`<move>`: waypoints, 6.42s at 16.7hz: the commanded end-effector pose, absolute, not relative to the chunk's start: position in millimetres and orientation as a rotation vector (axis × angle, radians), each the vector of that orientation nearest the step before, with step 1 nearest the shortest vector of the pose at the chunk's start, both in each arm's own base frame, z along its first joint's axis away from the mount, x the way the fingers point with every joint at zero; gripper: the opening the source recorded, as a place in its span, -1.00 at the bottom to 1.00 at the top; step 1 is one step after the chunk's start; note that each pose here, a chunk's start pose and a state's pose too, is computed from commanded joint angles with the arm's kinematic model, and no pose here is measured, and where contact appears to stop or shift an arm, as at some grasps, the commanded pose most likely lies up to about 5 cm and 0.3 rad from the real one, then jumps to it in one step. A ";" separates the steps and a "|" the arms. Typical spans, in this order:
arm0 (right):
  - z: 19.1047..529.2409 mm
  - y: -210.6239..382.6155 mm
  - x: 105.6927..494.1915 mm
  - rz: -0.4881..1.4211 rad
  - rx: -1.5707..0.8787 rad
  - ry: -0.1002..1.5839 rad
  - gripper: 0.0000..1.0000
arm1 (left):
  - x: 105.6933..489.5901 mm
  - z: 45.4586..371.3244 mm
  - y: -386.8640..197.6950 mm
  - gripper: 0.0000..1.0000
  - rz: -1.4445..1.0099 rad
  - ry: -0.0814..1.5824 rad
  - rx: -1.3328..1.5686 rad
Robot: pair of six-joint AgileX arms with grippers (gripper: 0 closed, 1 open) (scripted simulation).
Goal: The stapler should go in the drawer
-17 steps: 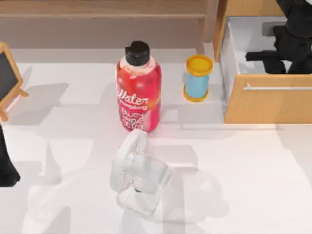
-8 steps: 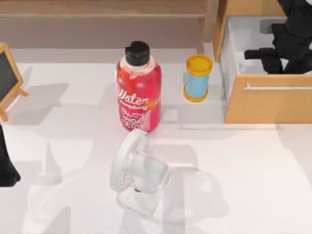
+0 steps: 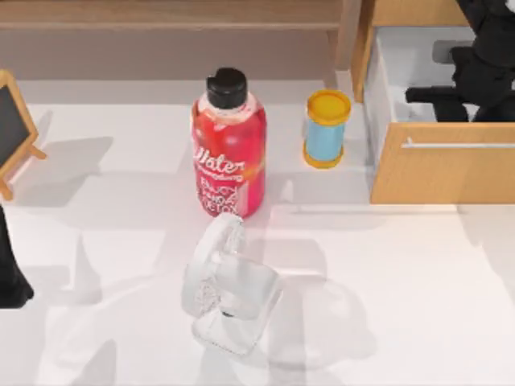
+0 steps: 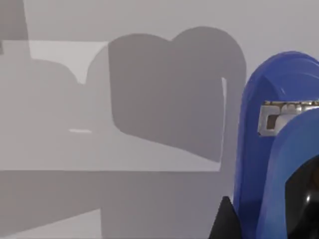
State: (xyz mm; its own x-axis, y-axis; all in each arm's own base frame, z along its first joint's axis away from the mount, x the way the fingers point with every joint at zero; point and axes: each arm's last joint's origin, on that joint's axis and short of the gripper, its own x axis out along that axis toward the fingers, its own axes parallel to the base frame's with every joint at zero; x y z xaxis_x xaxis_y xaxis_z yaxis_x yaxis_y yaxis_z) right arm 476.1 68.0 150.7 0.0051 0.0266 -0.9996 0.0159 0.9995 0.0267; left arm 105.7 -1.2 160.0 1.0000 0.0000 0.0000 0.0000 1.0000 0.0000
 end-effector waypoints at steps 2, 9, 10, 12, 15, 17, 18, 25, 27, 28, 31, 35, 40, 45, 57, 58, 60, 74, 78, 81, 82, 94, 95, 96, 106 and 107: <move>149.7 72.5 475.0 -0.011 -0.005 1.568 -1.00 | 105.7 160.0 -1.2 1.00 0.000 0.000 0.000; 149.5 73.0 474.9 -0.013 -0.009 1.568 -0.55 | 105.7 160.0 -1.2 1.00 0.000 0.000 0.000; 149.5 73.0 474.9 -0.013 -0.009 1.568 -0.40 | 105.7 160.0 -1.2 1.00 0.000 0.000 0.000; 149.5 73.0 474.9 -0.013 -0.009 1.568 -0.10 | 105.7 160.0 -1.2 1.00 0.000 0.000 0.000; 149.5 73.0 474.9 -0.013 -0.009 1.568 0.36 | 105.7 160.0 -1.2 1.00 0.000 0.000 0.000; 149.5 73.0 474.9 -0.013 -0.009 1.568 0.66 | 105.7 160.0 -1.2 1.00 0.000 0.000 0.000; 149.5 73.0 474.9 -0.013 -0.009 1.568 0.81 | 105.7 160.0 -1.2 1.00 0.000 0.000 0.000; 149.5 73.0 474.9 -0.013 -0.009 1.568 1.00 | 105.7 160.0 -1.2 1.00 0.000 0.000 0.000; 149.5 73.0 474.9 -0.013 -0.009 1.568 1.00 | 105.7 160.0 -1.2 1.00 0.000 0.000 0.000; 149.6 71.9 475.1 -0.015 -0.007 1.568 1.00 | 105.7 160.0 -1.2 1.00 0.000 0.000 0.000; 149.9 72.0 474.0 -0.007 -0.018 1.554 1.00 | 105.7 160.0 -1.2 1.00 0.000 0.000 0.000; 152.2 74.2 466.1 0.055 -0.109 1.438 1.00 | 105.7 160.0 -1.2 1.00 0.000 0.000 0.000; 161.7 76.6 447.7 0.144 -0.317 1.112 1.00 | 105.7 160.0 -1.2 1.00 0.000 0.000 0.000; 177.6 72.0 418.8 0.144 -0.553 0.674 1.00 | 105.7 160.0 -1.2 1.00 0.000 0.000 0.000; 189.0 68.6 310.9 -0.141 -1.012 -0.126 1.00 | 105.7 160.0 -1.2 1.00 0.000 0.000 0.000; 186.2 70.0 299.3 -0.157 -1.043 -0.160 1.00 | 105.7 160.0 -1.2 1.00 0.000 0.000 0.000; 178.1 73.2 277.4 -0.173 -1.108 -0.207 1.00 | 105.7 160.0 -1.2 1.00 0.000 0.000 0.000; 89.2 71.3 227.5 -0.008 -1.571 0.008 1.00 | 105.7 160.0 -1.2 1.00 0.000 0.000 0.000; 89.2 71.3 227.5 -0.008 -1.571 0.008 1.00 | 105.7 160.0 -1.2 1.00 0.000 0.000 0.000; 87.9 71.9 230.0 -0.004 -1.571 0.010 1.00 | 105.7 160.0 -1.2 1.00 0.000 0.000 0.000; 88.4 71.8 233.2 -0.008 -1.570 0.008 1.00 | 105.7 160.0 -1.2 1.00 0.000 0.000 0.000; 89.2 71.1 252.5 -0.008 -1.571 0.008 0.70 | 105.7 160.0 -1.2 1.00 0.000 0.000 0.000; 89.2 71.1 252.5 -0.008 -1.571 0.008 0.55 | 105.7 160.0 -1.2 1.00 0.000 0.000 0.000; 89.2 71.1 252.5 -0.008 -1.571 0.008 0.40 | 105.7 160.0 -1.2 1.00 0.000 0.000 0.000; 89.2 71.1 252.5 -0.008 -1.571 0.008 -1.00 | 105.7 160.0 -1.2 1.00 0.000 0.000 0.000; 89.2 71.1 252.5 -0.008 -1.571 0.008 -1.00 | 105.7 160.0 -1.2 1.00 0.000 0.000 0.000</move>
State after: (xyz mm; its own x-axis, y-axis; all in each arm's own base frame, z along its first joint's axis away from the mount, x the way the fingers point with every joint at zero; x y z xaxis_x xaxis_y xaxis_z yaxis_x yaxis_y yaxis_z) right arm 252.5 71.1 89.2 1.0000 -0.0099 0.0000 0.0000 0.0001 -1.0000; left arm 105.7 -1.2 160.0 1.0000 0.0000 0.0000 0.0000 1.0000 0.0000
